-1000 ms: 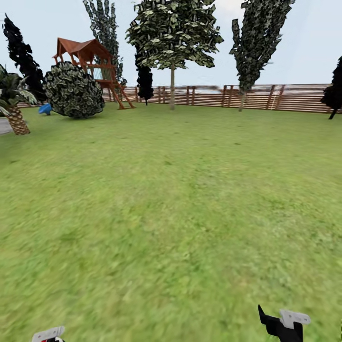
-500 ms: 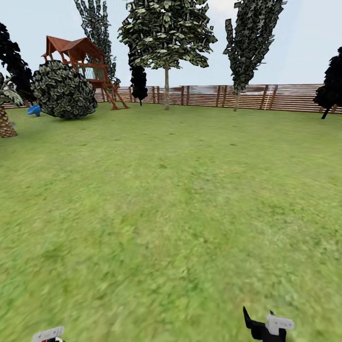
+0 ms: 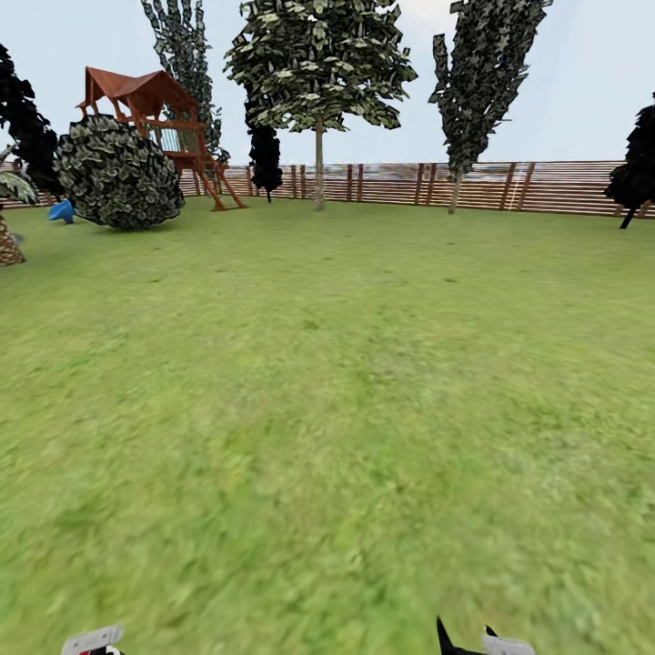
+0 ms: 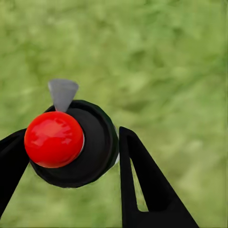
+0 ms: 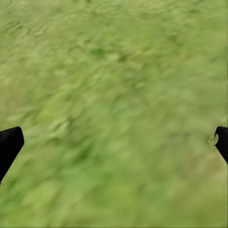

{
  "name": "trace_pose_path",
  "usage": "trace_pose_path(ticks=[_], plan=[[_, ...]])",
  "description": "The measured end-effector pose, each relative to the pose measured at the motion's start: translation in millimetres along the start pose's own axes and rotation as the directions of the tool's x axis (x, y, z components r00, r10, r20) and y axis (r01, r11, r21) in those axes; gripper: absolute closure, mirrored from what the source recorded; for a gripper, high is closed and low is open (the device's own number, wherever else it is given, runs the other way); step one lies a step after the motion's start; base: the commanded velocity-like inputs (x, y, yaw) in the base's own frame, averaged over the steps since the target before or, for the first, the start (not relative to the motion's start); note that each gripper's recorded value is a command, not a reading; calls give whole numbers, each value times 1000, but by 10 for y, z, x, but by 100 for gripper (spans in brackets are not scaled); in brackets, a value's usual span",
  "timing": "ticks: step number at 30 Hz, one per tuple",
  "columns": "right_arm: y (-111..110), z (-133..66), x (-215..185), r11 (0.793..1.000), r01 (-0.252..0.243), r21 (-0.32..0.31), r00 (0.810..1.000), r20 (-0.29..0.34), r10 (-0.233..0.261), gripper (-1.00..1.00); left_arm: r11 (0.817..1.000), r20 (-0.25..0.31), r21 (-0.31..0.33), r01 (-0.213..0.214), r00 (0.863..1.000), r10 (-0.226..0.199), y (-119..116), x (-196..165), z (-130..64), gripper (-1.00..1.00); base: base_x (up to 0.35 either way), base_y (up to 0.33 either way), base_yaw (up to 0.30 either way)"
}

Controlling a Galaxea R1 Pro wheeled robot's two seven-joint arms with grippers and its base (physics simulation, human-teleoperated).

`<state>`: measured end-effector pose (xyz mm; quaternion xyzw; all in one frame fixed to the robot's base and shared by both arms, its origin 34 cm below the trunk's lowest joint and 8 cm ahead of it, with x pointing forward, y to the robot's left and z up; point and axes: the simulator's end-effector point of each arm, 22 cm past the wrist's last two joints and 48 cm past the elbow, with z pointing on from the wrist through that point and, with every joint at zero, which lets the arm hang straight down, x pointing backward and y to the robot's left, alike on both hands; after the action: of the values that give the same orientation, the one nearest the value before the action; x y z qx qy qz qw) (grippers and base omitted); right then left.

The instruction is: In the garden, pick up the pesticide atomizer on the floor and spray pesticide onto both trees until each tree trunk is fully covered.

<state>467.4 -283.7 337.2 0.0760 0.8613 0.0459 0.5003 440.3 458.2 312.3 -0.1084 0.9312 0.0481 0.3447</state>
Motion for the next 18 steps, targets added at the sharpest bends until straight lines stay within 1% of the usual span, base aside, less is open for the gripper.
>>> trace_pose_path(ticks=[18], plan=[[-1,0,0,1000,0,1,1000,0,0,-100,1000,0,0,0,1000,0,-2,2,0,100,338,0,0]])
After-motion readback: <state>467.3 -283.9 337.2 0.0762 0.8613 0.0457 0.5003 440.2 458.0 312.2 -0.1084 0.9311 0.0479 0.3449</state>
